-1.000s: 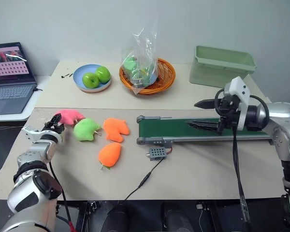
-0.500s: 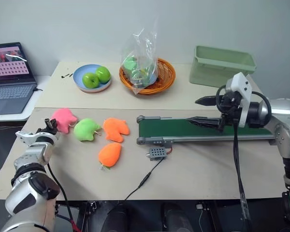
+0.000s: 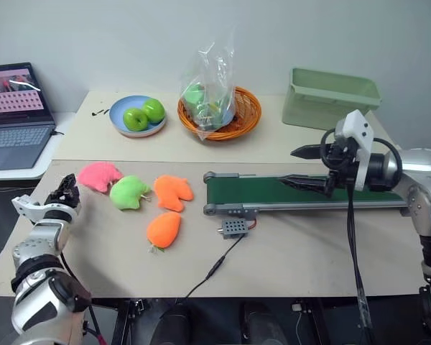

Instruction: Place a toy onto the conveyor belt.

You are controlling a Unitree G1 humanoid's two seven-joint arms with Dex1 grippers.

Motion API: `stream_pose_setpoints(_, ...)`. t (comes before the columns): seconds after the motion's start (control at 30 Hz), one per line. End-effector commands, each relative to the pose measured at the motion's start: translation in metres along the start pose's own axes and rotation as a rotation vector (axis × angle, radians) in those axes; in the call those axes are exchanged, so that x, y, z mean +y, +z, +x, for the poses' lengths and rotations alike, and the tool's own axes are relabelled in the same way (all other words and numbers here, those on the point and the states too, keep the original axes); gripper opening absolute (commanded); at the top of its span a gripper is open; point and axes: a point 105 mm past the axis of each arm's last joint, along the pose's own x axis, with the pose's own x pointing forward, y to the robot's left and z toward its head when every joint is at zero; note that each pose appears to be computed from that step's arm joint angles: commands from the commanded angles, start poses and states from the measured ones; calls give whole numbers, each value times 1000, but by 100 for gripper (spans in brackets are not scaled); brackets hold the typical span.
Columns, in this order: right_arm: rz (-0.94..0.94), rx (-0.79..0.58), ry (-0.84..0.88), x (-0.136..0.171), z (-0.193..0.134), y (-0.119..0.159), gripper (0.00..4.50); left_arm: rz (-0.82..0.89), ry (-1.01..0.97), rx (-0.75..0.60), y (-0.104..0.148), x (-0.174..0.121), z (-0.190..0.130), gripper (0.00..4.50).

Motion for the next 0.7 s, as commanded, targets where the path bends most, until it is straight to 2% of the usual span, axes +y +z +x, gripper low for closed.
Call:
stream_pose_setpoints(0.03,-38,-22,-14,-2,-3,8,450,-49,-1,-13,-2,4,-4,428)
stream_pose_setpoints(0.07,-38,-21,-14,-3,-2,8,450,-55,8,-9,-5,6,-4,442)
stream_pose_setpoints(0.23,-46,-20,-8,-3,-2,11,450,-149,59,5,-26,20,5,442)
stream_pose_setpoints(0.43,-54,-11,-13,-2,-7,13,450,-160,60,13,-39,15,16,442)
stream_pose_setpoints(0.7,-51,-9,-25,1,-11,13,450,-145,58,19,-43,2,29,442)
